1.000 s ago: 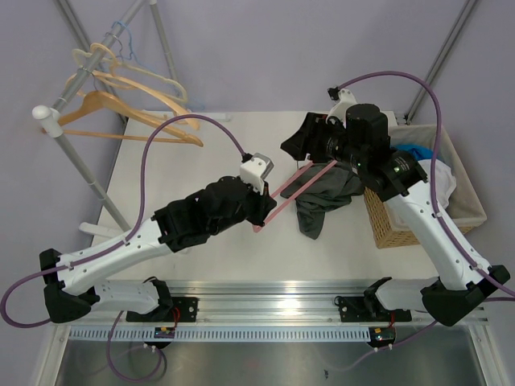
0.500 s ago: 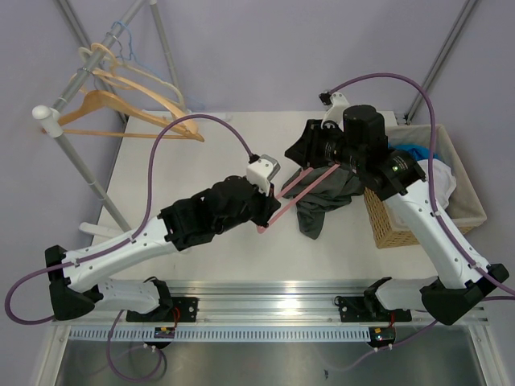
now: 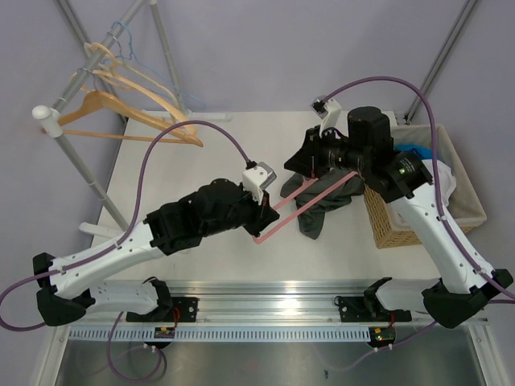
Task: Remove the t-shirt from the hanger
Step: Place the hanger at the clothesline.
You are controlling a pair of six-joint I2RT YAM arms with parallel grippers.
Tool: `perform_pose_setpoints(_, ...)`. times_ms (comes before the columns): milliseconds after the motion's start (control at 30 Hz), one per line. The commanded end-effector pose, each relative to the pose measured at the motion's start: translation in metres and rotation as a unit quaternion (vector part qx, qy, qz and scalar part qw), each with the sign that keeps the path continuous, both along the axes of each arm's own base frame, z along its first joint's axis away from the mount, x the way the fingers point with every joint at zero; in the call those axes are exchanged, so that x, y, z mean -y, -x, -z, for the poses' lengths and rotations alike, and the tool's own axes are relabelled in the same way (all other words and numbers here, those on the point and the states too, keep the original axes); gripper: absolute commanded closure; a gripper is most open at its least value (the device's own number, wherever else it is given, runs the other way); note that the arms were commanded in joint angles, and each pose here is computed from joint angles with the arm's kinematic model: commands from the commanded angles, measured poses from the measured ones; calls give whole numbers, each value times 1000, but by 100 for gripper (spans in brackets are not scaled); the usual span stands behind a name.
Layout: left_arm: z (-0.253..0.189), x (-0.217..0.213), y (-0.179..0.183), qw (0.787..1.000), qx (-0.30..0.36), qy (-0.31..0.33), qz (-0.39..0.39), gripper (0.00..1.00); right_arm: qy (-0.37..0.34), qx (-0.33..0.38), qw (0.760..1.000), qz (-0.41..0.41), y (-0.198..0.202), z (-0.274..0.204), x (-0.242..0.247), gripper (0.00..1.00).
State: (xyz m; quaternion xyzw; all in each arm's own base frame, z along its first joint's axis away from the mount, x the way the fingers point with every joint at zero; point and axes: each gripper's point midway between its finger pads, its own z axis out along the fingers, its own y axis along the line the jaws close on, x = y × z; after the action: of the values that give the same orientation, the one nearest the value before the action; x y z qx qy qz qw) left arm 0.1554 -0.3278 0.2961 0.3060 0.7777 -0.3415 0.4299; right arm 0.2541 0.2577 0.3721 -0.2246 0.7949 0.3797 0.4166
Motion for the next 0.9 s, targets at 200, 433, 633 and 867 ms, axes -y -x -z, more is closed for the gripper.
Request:
perform_pose_setpoints(200,-30,1,27,995,40,56,77,100,-53,36,991,-119,50,-32,-11,93)
perform_pose_setpoints(433,-43,-5,40,990,48,76,105,100,-81,29,978,-192,77,-39,-17,99)
perform_pose_setpoints(633,-53,-12,59,983,48,97,146,100,-114,35,959,-259,110,-56,-14,99)
perform_pose_setpoints(867,-66,-15,73,975,52,121,177,100,-131,27,944,-301,129,-63,-12,92)
